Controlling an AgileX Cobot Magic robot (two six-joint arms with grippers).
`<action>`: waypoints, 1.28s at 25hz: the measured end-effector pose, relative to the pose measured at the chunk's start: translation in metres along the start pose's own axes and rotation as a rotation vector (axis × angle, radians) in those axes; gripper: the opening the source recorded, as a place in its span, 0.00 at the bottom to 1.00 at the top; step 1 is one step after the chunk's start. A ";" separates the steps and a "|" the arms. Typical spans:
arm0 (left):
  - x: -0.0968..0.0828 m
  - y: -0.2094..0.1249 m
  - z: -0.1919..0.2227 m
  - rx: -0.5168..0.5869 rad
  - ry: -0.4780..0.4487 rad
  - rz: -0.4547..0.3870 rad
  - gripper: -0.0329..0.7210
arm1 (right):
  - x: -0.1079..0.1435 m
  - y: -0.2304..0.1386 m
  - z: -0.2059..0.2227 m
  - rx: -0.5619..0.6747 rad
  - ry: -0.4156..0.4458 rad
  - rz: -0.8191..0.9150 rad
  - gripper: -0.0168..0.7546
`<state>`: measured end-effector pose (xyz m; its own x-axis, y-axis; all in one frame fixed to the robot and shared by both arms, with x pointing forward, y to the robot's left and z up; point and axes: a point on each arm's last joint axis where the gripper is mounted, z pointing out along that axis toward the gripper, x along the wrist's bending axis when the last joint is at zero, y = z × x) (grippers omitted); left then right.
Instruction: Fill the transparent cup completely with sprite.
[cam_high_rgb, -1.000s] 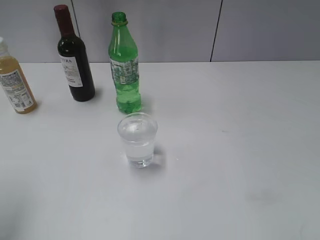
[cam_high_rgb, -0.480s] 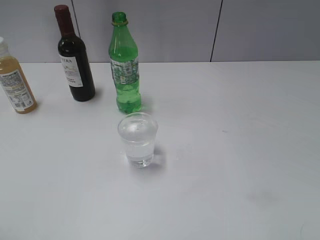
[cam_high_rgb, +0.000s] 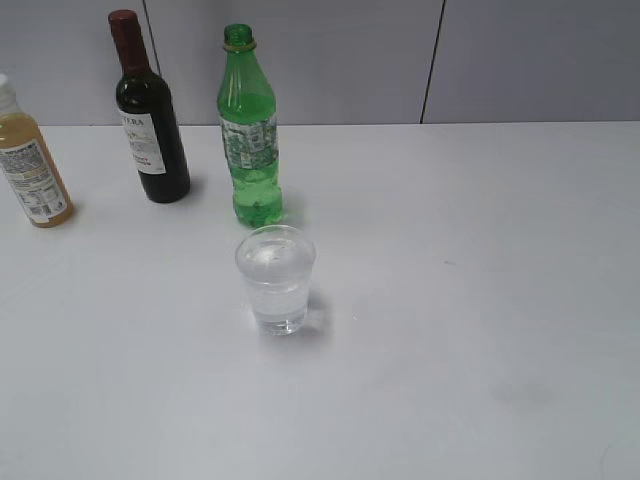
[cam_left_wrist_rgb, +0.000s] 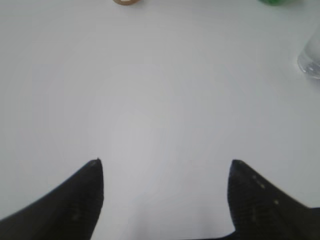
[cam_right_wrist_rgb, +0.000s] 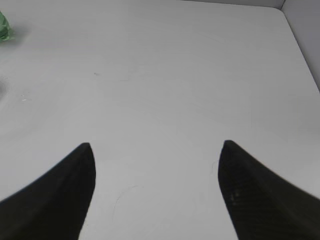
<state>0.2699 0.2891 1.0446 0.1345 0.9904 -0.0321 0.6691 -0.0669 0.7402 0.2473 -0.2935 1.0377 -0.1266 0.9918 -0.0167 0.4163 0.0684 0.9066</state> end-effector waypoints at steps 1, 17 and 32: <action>0.000 -0.001 -0.002 -0.020 0.006 0.003 0.83 | 0.000 0.000 0.000 0.000 0.000 0.000 0.78; -0.001 -0.022 -0.028 -0.237 0.078 -0.008 0.83 | 0.000 0.000 0.000 0.000 0.000 0.000 0.78; 0.001 -0.023 -0.029 -0.238 0.090 -0.032 0.83 | 0.000 0.000 0.000 0.000 0.001 0.001 0.78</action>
<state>0.2340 0.2947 1.0469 0.0429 0.9991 -0.0057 0.4793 -0.0156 0.8775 0.2473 -0.2934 1.0377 -0.1271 0.9918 -0.0157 0.4163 0.0677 0.9067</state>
